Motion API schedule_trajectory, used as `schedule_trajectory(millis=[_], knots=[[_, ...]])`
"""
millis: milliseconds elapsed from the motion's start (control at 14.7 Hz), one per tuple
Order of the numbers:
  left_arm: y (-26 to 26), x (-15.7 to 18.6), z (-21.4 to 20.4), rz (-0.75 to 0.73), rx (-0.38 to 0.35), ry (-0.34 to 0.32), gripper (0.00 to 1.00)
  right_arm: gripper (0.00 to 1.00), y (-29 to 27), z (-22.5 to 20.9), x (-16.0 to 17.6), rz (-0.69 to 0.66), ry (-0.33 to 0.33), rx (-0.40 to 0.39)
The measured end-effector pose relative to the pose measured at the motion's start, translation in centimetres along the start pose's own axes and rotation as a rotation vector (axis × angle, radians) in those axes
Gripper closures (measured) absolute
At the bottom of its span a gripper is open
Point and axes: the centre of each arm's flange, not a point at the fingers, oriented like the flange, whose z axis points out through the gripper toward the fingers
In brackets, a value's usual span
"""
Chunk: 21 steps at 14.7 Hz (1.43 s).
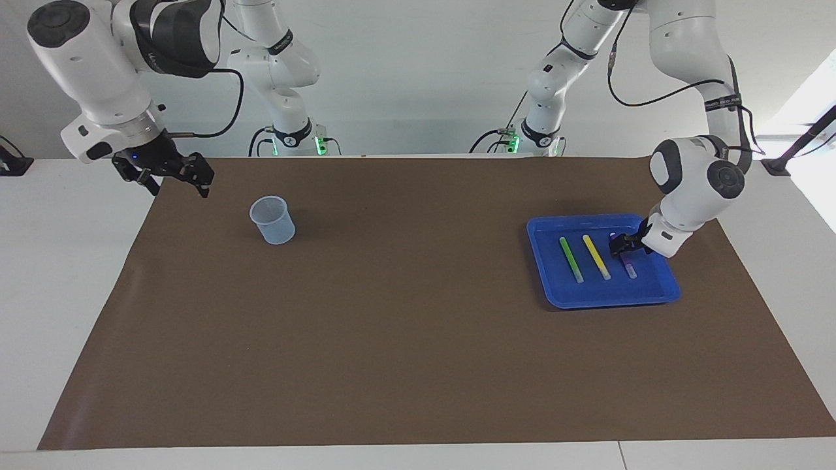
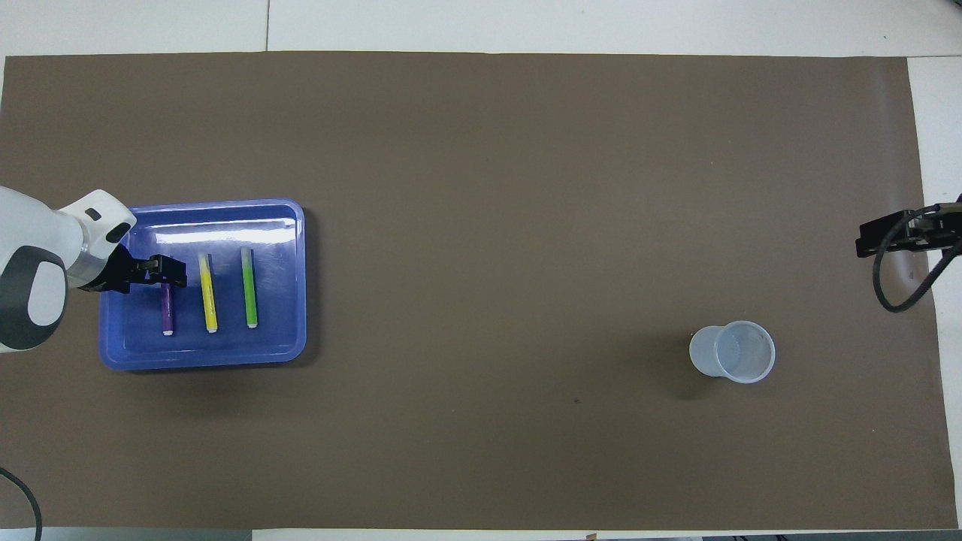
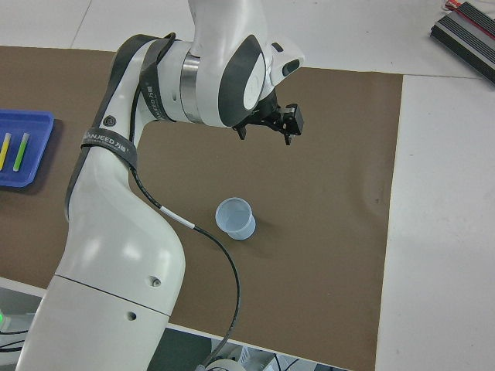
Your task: Right arm passes pens to left for tray arrangement
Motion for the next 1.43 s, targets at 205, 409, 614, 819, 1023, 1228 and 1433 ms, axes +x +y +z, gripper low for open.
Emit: schedule_trajectory(millis=[205, 409, 614, 819, 1023, 1228, 1433], knots=[[6.3, -0.4, -7.5, 0.050, 0.052, -0.051, 0.00, 0.00, -0.1, 0.0, 0.0, -0.002, 0.000, 0.000], [10.7, -3.0, -13.6, 0.069, 0.059, -0.035, 0.00, 0.00, -0.2, 0.0, 0.0, -0.003, 0.000, 0.000], [12.1, -6.6, -17.8, 0.046, 0.070, -0.010, 0.00, 0.00, -0.2, 0.0, 0.0, -0.003, 0.000, 0.000], [11.9, -9.9, -21.7, 0.019, 0.020, 0.038, 0.00, 0.00, -0.2, 0.0, 0.0, -0.003, 0.000, 0.000], [10.7, -10.7, -23.5, -0.020, -0.013, 0.091, 0.00, 0.00, -0.2, 0.0, 0.0, -0.003, 0.000, 0.000], [11.9, -9.7, -22.7, -0.001, -0.017, 0.110, 0.00, 0.00, -0.2, 0.0, 0.0, -0.003, 0.000, 0.000], [13.6, -9.3, -22.2, 0.017, -0.014, 0.111, 0.00, 0.00, -0.2, 0.0, 0.0, -0.003, 0.000, 0.000]])
